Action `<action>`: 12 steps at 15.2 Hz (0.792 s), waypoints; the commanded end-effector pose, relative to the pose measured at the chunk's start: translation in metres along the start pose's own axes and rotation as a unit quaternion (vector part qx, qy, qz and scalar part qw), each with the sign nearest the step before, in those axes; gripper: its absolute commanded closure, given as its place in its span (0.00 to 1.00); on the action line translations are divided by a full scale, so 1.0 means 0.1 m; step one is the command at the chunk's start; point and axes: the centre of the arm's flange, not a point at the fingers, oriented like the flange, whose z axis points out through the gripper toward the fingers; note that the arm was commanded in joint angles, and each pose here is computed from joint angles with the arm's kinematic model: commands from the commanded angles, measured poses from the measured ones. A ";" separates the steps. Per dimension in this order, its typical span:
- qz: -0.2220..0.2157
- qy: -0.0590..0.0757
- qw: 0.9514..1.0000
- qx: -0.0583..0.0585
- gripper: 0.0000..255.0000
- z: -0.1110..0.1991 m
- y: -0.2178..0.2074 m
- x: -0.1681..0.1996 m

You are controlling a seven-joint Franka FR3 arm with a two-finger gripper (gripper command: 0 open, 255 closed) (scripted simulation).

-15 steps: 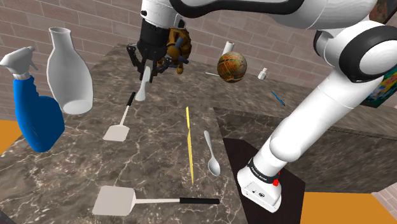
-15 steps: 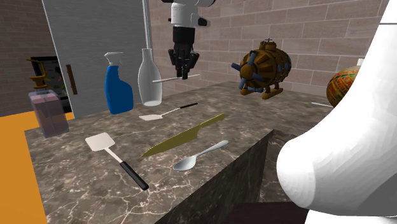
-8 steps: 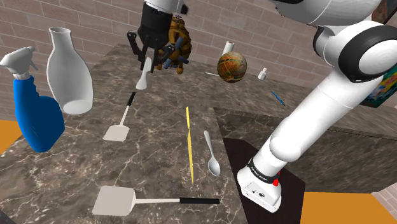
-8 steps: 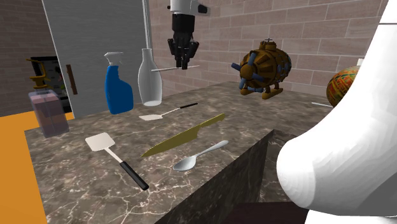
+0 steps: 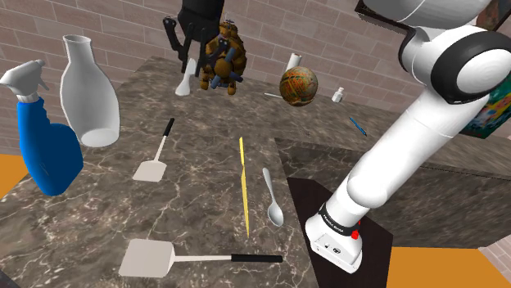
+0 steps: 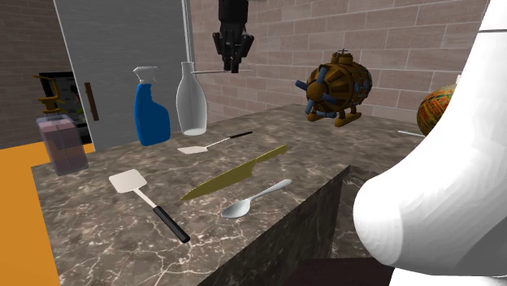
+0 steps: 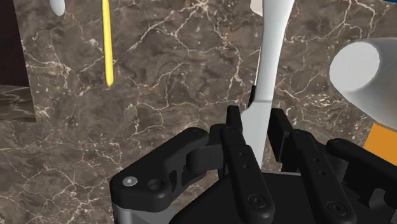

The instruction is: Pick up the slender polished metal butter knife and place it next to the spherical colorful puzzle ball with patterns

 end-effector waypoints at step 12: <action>0.000 0.000 1.000 0.000 1.00 -0.40 0.45 0.63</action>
